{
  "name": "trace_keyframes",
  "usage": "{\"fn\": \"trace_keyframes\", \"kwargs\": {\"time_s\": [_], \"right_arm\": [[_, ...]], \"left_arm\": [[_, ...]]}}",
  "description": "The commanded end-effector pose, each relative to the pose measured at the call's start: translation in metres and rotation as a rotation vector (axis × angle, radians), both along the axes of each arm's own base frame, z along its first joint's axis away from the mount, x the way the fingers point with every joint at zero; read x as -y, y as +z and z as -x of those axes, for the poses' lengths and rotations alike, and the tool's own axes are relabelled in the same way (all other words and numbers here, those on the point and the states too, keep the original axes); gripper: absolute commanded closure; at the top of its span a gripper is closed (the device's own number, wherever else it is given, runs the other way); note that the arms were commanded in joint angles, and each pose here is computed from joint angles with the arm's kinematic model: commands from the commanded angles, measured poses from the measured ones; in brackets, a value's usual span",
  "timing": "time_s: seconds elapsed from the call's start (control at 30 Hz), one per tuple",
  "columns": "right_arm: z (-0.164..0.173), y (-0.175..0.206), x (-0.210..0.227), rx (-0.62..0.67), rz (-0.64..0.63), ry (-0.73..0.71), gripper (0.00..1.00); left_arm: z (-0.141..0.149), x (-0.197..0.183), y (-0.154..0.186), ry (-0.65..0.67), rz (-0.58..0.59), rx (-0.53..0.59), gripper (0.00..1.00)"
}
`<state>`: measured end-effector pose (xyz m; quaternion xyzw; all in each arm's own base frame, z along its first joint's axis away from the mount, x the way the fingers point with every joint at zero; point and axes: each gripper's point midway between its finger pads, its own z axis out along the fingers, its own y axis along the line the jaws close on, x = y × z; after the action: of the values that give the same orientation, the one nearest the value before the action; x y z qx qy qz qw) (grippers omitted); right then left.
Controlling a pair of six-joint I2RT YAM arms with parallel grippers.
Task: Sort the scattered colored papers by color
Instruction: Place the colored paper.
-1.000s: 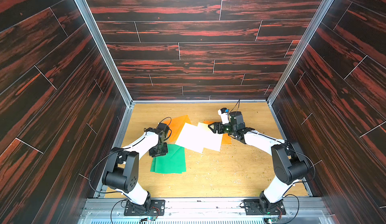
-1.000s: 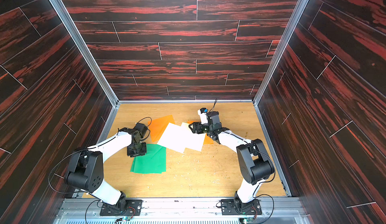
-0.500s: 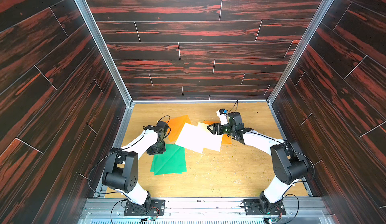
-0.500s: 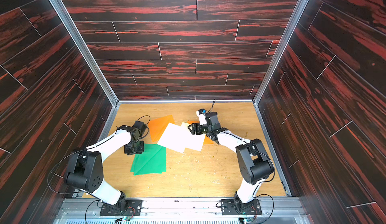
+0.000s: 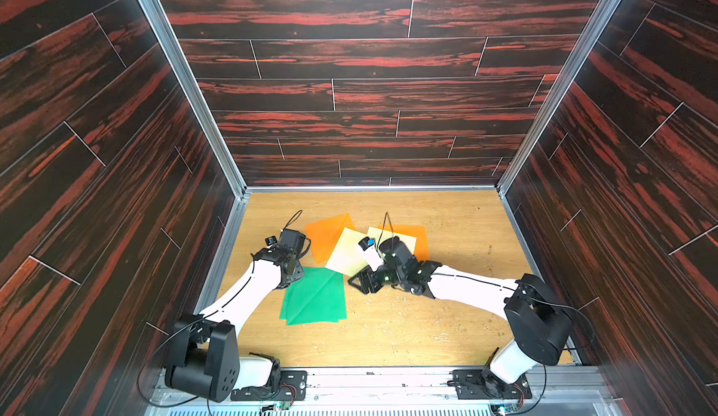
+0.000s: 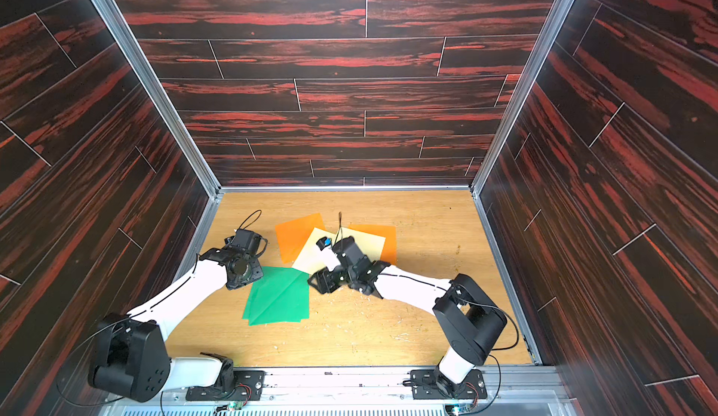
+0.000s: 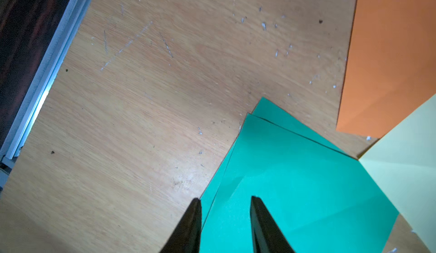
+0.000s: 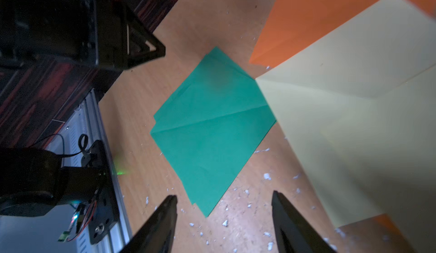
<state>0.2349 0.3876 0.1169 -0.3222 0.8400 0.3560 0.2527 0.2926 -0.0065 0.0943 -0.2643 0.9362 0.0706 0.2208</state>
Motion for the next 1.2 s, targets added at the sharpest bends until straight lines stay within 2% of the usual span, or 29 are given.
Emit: {"fn": "trace_keyframes", "kwargs": {"time_s": [0.0, 0.23, 0.43, 0.93, 1.17], "right_arm": [[0.018, -0.027, 0.004, -0.056, 0.071, -0.006, 0.31], [0.053, -0.065, -0.013, -0.086, 0.160, 0.080, 0.28], [0.058, -0.086, -0.017, -0.094, 0.214, 0.083, 0.26], [0.079, -0.105, -0.045, -0.104, 0.250, 0.167, 0.26], [0.083, -0.101, -0.057, -0.105, 0.233, 0.177, 0.26]], "left_arm": [[-0.001, -0.011, 0.000, 0.083, -0.019, 0.049, 0.61], [0.003, -0.018, -0.006, 0.126, -0.031, 0.070, 0.61], [0.008, -0.024, -0.010, 0.150, -0.047, 0.061, 0.61], [0.014, -0.034, 0.007, 0.189, -0.054, 0.147, 0.62], [0.016, -0.032, 0.002, 0.181, -0.043, 0.136, 0.62]]}}
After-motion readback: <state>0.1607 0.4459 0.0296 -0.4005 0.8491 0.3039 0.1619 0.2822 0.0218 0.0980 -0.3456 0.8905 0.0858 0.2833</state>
